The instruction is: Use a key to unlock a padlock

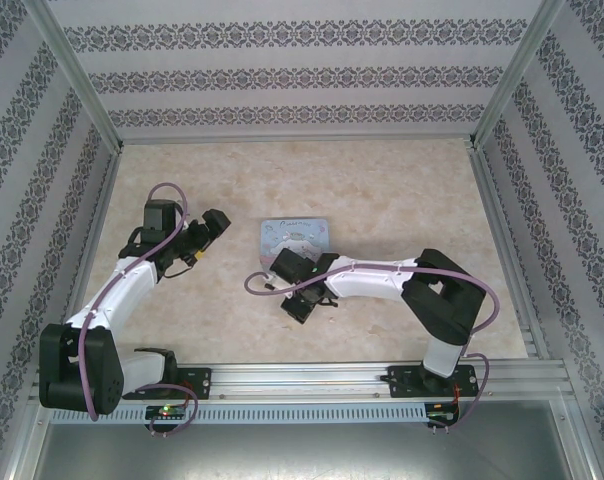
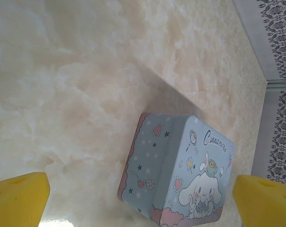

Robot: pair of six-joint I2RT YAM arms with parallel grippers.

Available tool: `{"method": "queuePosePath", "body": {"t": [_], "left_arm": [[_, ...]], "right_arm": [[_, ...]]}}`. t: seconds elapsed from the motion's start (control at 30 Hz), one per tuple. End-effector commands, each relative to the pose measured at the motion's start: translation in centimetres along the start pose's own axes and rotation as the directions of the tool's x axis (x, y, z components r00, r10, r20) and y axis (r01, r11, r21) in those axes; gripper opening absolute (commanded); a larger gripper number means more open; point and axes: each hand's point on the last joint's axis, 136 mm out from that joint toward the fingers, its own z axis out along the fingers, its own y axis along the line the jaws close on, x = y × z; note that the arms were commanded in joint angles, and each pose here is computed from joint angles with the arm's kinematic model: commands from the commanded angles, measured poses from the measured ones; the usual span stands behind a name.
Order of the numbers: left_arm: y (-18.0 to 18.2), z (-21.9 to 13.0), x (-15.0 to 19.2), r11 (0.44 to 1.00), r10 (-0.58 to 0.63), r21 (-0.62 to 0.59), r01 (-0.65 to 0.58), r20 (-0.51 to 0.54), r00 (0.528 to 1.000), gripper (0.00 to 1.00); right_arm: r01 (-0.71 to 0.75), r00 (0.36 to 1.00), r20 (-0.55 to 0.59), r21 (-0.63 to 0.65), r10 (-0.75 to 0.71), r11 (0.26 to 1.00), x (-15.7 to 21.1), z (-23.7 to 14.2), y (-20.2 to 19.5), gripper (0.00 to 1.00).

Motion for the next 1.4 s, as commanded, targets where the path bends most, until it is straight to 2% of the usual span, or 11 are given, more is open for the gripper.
{"method": "queuePosePath", "body": {"t": [0.0,0.17,0.37,0.47,0.63,0.73,0.83,1.17,1.27,1.37], "left_arm": [[-0.7,-0.2,0.3,0.998,-0.026,0.064,0.027,-0.008,1.000,1.00],[-2.0,0.1,1.0,0.987,-0.048,0.149,0.053,-0.041,0.998,1.00],[-5.6,0.6,3.1,0.970,0.031,0.244,-0.004,-0.107,0.994,0.99],[-7.7,1.4,4.7,0.958,0.089,0.283,-0.045,-0.146,0.985,0.94],[-11.0,3.1,7.8,0.938,0.182,0.331,-0.105,-0.210,0.961,0.77],[-12.7,4.1,9.1,0.925,0.214,0.360,-0.119,-0.237,0.948,0.66],[-13.8,5.0,9.9,0.917,0.230,0.379,-0.122,-0.255,0.939,0.59],[-16.8,5.7,10.3,0.861,0.208,0.507,-0.051,-0.259,0.943,0.47],[-17.6,5.6,10.3,0.840,0.204,0.541,-0.033,-0.261,0.944,0.39],[-18.4,5.5,10.2,0.824,0.203,0.566,-0.020,-0.261,0.944,0.38]], "right_arm": [[-0.063,0.998,0.011,-0.051,0.064,0.997,0.8,-1.0,0.0,0.00],[-0.127,0.983,0.121,-0.111,0.141,0.986,-0.6,-3.9,-0.6,0.00],[-0.207,0.939,0.232,-0.214,0.255,0.955,-2.4,-7.4,-2.1,0.00],[-0.242,0.903,0.282,-0.288,0.324,0.927,-3.3,-9.1,-2.8,0.00],[-0.286,0.833,0.340,-0.409,0.436,0.866,-4.9,-11.7,-3.8,0.00],[-0.305,0.799,0.349,-0.467,0.490,0.830,-5.4,-12.6,-4.2,0.00],[-0.323,0.767,0.347,-0.518,0.540,0.792,-5.8,-13.1,-4.5,0.00],[-0.350,0.665,0.311,-0.673,0.679,0.652,-6.5,-14.8,-6.7,0.00],[-0.326,0.652,0.298,-0.720,0.697,0.613,-6.9,-15.7,-7.1,0.00],[-0.298,0.652,0.295,-0.747,0.698,0.594,-7.5,-16.6,-7.2,0.00]]}}
